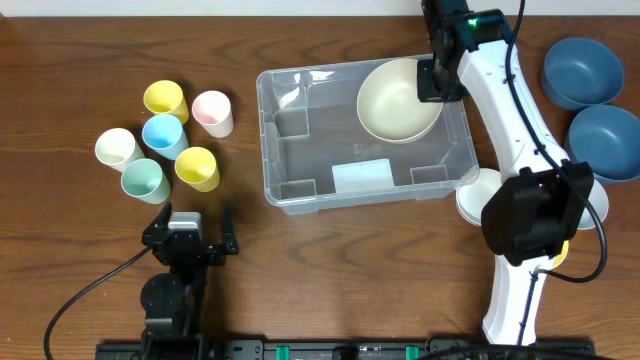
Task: Pack container
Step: 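Carry the beige bowl into the clear container and release it, then move the right gripper back to the dark teal bowls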
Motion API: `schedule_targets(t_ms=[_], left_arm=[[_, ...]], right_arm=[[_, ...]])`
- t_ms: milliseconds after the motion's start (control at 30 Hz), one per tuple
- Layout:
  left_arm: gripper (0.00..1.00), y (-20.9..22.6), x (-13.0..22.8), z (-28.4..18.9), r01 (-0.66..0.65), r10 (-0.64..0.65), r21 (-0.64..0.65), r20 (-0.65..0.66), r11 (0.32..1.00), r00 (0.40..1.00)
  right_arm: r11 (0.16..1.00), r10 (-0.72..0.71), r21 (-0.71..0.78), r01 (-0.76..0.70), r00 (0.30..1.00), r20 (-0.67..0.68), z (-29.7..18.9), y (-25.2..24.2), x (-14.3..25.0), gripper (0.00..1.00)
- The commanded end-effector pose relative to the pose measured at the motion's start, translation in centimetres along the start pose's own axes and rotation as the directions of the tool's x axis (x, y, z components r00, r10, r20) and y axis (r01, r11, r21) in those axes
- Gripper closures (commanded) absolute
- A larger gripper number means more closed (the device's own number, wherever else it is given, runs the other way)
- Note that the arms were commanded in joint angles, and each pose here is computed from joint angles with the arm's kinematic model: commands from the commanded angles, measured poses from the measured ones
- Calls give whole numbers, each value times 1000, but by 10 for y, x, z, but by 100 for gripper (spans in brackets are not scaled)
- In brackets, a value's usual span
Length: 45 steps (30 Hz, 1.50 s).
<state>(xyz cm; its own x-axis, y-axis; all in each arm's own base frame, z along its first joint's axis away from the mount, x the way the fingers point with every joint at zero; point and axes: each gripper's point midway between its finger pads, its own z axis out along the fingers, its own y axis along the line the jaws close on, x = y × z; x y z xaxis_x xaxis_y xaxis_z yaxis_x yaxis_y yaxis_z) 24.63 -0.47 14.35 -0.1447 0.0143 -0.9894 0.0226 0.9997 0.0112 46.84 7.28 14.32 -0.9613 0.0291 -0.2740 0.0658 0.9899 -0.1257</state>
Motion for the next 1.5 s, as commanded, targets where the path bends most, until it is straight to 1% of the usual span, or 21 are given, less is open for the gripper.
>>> schedule_targets(t_ms=[0, 100, 400, 467, 500, 633, 700, 900, 967, 1067, 1100, 1167, 1200, 1300, 1333, 1467], left_arm=[[2, -1, 16, 1, -2, 3, 3, -53, 1000, 999], [2, -1, 16, 1, -2, 3, 3, -53, 1000, 999], [2, -1, 16, 1, -2, 3, 2, -53, 1000, 999], [2, -1, 16, 1, -2, 3, 3, -53, 1000, 999], [2, -1, 16, 1, -2, 3, 3, -53, 1000, 999], [2, -1, 16, 1, -2, 3, 3, -53, 1000, 999], [2, -1, 16, 1, -2, 3, 2, -53, 1000, 999], [2, -1, 16, 1, -2, 3, 3, -53, 1000, 999], [2, -1, 16, 1, -3, 3, 3, -53, 1000, 999], [2, -1, 16, 1, -2, 3, 2, -53, 1000, 999], [2, -1, 16, 1, -2, 3, 2, -53, 1000, 999], [2, -1, 16, 1, -2, 3, 3, -53, 1000, 999], [2, -1, 16, 1, -2, 3, 3, -53, 1000, 999], [2, -1, 16, 1, -2, 3, 3, -53, 1000, 999], [2, -1, 16, 1, -3, 3, 3, -53, 1000, 999], [2, -1, 16, 1, -2, 3, 2, -53, 1000, 999]], right_arm=[[1000, 6, 15, -6, 1000, 1, 6, 4, 0, 97], [1000, 0, 16, 0, 1000, -6, 12, 5, 2, 94], [1000, -3, 21, 4, 1000, -21, 33, 7, 10, 94], [1000, -2, 19, 3, 1000, -17, 37, 8, 10, 93], [1000, -2, 19, 2, 1000, -14, 37, 8, 9, 90], [1000, 1, 14, -1, 1000, 3, 38, 10, 5, 72], [1000, -6, 12, 6, 1000, 9, 38, 10, 4, 69], [1000, -27, 7, 26, 999, 28, 35, 11, -1, 69], [1000, -23, 4, 23, 999, 42, 26, 10, -4, 69], [1000, -7, -10, 8, 996, 89, 0, 5, -14, 69], [1000, 4, -14, -2, 994, 111, -12, 1, -19, 69], [999, 38, -21, -35, 987, 158, -34, -14, -28, 60], [998, 59, -22, -55, 982, 177, -44, -24, -32, 59], [990, 144, -14, -144, 968, 207, -61, -64, -36, 57], [981, 190, -7, -193, 960, 205, -63, -81, -36, 58], [917, 395, 7, -400, 908, 140, -52, -153, -19, 59]])
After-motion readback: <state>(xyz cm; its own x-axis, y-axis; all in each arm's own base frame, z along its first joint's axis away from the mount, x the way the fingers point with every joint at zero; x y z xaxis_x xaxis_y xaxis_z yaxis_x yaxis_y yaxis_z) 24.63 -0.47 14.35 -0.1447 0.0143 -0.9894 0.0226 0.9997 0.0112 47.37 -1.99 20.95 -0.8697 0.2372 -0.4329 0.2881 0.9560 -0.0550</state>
